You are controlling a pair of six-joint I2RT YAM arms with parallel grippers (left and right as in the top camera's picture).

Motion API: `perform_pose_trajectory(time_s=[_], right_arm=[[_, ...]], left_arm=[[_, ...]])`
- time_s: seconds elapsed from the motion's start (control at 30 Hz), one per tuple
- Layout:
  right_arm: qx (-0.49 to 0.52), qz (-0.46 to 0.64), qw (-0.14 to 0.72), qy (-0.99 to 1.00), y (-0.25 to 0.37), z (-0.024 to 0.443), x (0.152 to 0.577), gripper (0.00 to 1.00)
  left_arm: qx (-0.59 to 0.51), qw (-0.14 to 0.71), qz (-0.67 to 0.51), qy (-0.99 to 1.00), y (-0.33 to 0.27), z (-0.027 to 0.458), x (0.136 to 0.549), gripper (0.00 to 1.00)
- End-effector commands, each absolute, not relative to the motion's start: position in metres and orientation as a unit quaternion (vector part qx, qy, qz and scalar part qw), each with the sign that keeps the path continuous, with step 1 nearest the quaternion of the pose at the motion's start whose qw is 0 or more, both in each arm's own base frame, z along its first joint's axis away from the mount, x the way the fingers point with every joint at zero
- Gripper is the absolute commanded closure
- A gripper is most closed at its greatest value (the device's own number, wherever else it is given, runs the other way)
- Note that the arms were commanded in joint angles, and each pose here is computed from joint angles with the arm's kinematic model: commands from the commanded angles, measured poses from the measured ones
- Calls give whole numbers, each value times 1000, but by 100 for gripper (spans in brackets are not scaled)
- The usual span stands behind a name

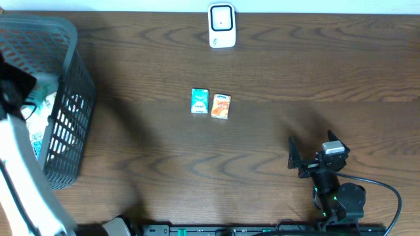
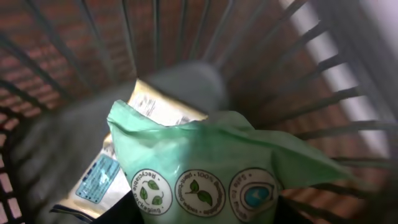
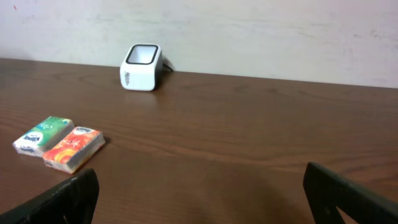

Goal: Scan the item barcode
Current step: 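Reach into the basket and grasp the light green wipes pouch, then carry the green wipes pouch to the scanner area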

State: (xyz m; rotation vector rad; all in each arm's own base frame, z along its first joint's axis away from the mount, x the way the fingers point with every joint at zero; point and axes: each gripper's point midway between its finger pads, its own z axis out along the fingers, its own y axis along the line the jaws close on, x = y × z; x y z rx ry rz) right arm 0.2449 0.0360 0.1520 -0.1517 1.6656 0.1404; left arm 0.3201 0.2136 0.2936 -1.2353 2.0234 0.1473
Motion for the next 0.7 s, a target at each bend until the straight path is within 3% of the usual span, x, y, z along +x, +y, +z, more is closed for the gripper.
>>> perform_pose_trajectory(time_s=[0.0, 0.17, 0.3, 0.47, 0.67], right_arm=[[-59, 63, 666, 741, 34, 150, 245, 1], [-59, 63, 666, 741, 34, 150, 245, 1], [-59, 63, 666, 741, 34, 150, 245, 1], [-59, 63, 666, 741, 34, 150, 245, 1], [-59, 63, 666, 741, 34, 150, 245, 1]], left_arm=[[-460, 434, 53, 773, 196, 339, 309, 58], [-380, 487, 30, 786, 143, 377, 308, 59], [-309, 493, -14, 813, 86, 382, 324, 59], [-214, 452, -61, 864, 7, 353, 356, 58], [-109, 351, -78, 927, -88, 279, 385, 59]])
